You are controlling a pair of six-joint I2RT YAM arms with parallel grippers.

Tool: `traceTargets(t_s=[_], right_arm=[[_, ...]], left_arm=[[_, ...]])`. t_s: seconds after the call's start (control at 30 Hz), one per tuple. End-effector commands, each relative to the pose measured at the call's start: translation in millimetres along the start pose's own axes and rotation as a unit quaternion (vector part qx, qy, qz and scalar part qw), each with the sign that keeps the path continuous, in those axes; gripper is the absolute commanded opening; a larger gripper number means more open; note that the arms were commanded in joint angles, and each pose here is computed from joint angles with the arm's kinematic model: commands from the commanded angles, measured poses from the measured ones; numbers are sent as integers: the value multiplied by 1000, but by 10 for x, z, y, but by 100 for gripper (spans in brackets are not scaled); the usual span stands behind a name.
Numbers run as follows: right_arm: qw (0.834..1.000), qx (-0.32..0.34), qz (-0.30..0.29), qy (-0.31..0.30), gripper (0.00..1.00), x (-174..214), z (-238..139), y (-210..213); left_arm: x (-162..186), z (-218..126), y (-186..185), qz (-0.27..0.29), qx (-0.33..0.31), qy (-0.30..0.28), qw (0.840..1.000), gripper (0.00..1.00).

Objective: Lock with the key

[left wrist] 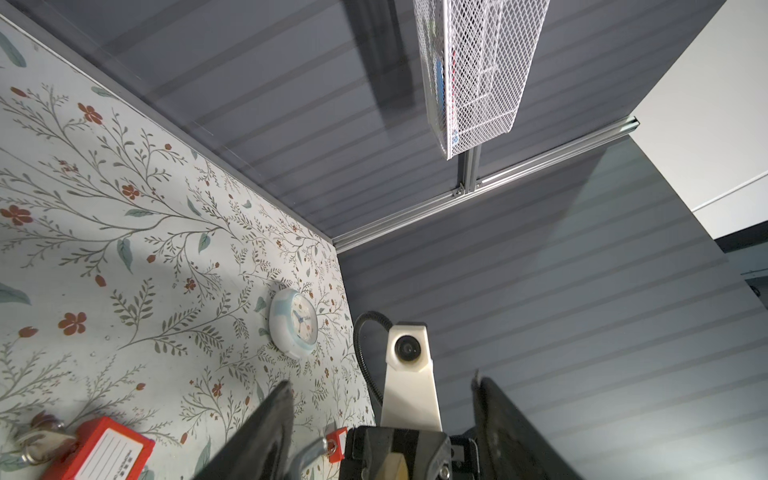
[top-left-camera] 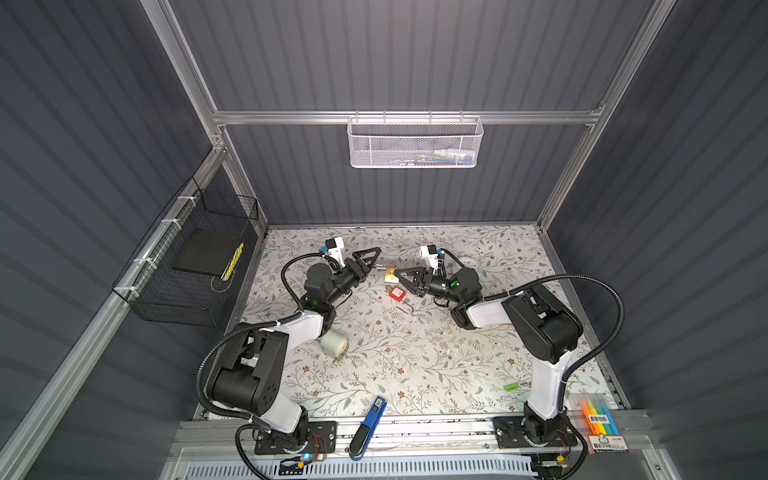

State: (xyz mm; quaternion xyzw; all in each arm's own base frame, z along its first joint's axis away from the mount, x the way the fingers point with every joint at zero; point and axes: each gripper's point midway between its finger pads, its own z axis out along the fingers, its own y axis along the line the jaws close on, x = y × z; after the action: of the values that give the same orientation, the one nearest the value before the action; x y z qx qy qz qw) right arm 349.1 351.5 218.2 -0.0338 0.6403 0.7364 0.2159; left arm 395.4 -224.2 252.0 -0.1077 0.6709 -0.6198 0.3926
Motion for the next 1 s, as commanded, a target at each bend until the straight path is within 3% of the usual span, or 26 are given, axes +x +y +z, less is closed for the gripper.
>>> traceTargets(t_s=[0.0,0.23,0.63,0.83,0.97], right_arm=[[999,-35,-36,-5,3,-93,58,230],[999,-29,-30,-18,3,-176,61,149],[999,-27,-33,-25,3,-250,62,103],[999,-27,-36,-28,2,-277,26,119],[999,-25,-33,-28,1,-278,18,103]], left_arm=[[23,10,-229,10,41,11,999,69],[92,2,-218,8,41,28,999,62],[89,18,-295,14,46,37,998,60],[97,2,-283,19,33,40,998,38],[90,6,-297,21,33,40,998,32]])
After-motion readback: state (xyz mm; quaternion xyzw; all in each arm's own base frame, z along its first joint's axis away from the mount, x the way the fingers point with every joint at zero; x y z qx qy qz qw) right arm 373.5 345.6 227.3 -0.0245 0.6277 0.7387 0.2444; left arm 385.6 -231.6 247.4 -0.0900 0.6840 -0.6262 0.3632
